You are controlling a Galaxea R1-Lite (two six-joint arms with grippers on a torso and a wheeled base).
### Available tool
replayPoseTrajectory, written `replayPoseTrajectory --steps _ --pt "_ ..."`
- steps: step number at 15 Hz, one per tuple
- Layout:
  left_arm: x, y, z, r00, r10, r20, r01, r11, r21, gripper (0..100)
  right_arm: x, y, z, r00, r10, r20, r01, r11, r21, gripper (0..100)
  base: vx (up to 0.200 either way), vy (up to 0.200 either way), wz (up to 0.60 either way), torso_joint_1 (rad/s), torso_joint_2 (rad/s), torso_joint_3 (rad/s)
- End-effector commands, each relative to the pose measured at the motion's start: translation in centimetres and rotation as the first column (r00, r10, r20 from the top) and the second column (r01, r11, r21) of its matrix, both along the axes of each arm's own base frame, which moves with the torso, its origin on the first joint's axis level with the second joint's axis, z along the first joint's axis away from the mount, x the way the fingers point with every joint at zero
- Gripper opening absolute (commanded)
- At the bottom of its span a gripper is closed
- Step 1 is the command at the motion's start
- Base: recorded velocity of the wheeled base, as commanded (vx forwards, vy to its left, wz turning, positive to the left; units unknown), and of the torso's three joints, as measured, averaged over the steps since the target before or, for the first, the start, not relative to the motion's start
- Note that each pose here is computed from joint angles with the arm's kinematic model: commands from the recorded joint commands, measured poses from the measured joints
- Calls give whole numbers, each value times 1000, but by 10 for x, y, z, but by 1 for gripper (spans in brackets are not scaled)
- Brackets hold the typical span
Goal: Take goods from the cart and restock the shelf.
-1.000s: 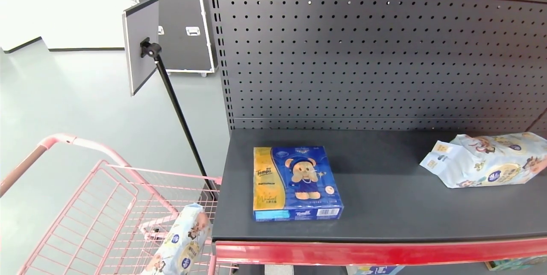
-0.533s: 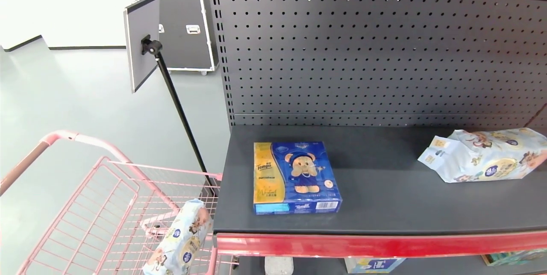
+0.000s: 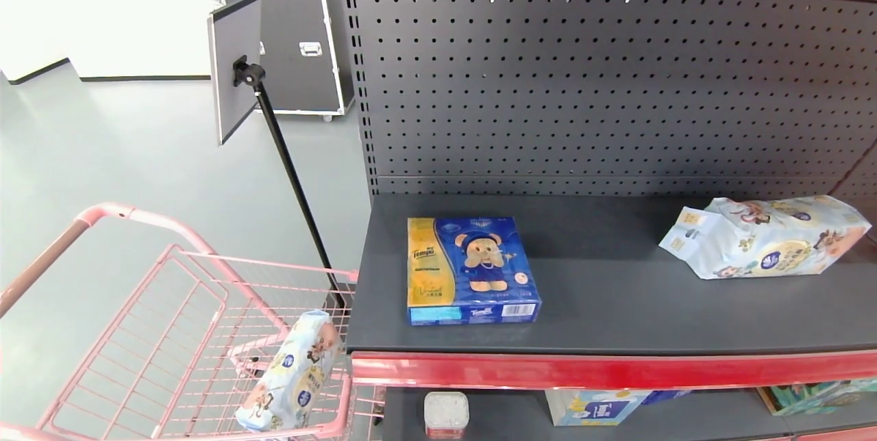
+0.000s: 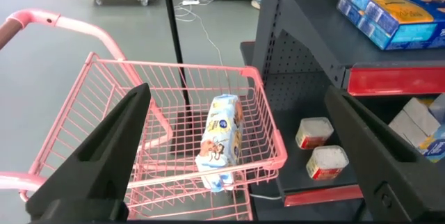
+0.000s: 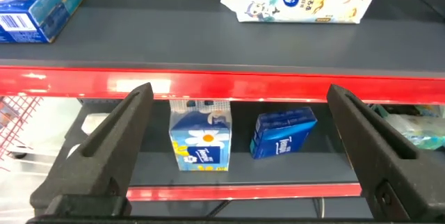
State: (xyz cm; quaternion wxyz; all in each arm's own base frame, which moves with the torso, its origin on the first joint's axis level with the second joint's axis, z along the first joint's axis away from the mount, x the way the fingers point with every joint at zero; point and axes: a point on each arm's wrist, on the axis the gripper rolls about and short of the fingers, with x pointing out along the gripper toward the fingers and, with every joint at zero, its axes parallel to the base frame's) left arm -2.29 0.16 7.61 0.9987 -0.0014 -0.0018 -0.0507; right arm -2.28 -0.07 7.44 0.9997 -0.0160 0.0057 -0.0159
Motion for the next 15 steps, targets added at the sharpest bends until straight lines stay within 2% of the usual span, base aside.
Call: replayPoseTrajectory --steps 1,8,15 --pt "0 0 0 1000 0 -1 0 1000 0 100 0 0 0 1000 0 0 0 1000 0 100 0 200 0 2 7 2" --pt "0 0 0 1000 0 -1 0 1000 -2 100 0 0 0 1000 0 -1 0 1000 0 100 0 200 0 4 2 2" --pt "0 0 0 1000 0 -1 0 1000 -2 100 0 0 0 1000 0 0 0 1000 3 100 0 0 0 0 0 0"
